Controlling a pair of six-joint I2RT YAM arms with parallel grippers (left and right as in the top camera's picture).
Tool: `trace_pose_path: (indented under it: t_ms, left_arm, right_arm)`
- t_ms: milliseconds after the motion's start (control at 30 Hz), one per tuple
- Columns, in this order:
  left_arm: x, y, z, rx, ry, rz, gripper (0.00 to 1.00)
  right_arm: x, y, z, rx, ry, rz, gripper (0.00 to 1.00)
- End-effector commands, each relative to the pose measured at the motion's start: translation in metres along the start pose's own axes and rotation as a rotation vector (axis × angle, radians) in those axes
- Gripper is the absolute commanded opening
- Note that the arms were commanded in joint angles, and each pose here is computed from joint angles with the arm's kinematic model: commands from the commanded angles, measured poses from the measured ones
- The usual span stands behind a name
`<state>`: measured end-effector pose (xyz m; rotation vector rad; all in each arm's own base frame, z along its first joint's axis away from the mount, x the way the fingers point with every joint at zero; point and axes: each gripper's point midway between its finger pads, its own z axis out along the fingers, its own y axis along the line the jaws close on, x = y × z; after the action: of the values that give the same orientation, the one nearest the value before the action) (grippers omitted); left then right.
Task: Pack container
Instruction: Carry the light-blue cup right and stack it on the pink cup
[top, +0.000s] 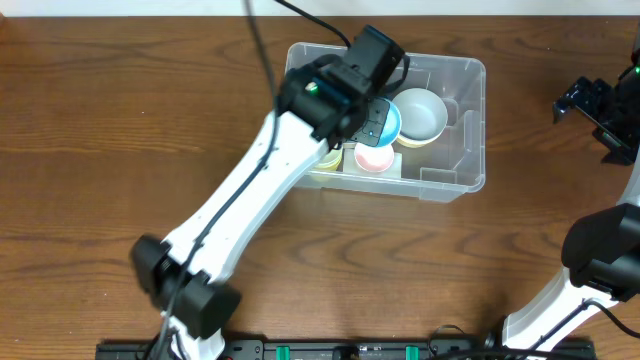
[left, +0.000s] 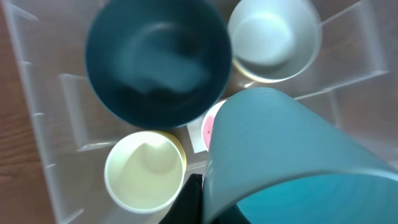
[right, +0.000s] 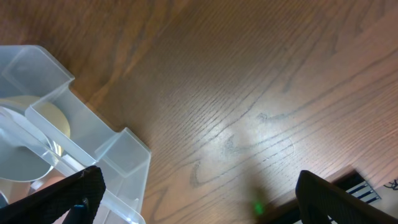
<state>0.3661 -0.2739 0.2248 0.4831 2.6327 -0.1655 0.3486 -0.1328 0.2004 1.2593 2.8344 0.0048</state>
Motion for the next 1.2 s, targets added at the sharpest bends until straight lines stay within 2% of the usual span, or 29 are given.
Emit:
trace_pose_path:
  t_ms: [0,333,900,1167]
  left_arm:
    - [0.002,0.005,0.015,-0.037,0.025,0.016,0.06]
    - [0.015,0.0,0.052,-0.035,0.114,0.028,0.06]
    - [0.034,-0.006,0.06,0.002,0.201,0.031,0.06]
    - [0.04,-0.005,0.08,-0.012,0.241,0.03,0.07]
  right_arm:
    - [0.0,-0.002,-0.002,0.001,-0.007,0.02,0.99]
    - [0.0,-0.002,-0.002,0.001,-0.007,0.02,0.99]
    - [0.0,-0.002,-0.002,0.001,-0.007,0.02,0.99]
    - [0.0,-0.002,-0.002,0.001,-0.007,0.02,0.99]
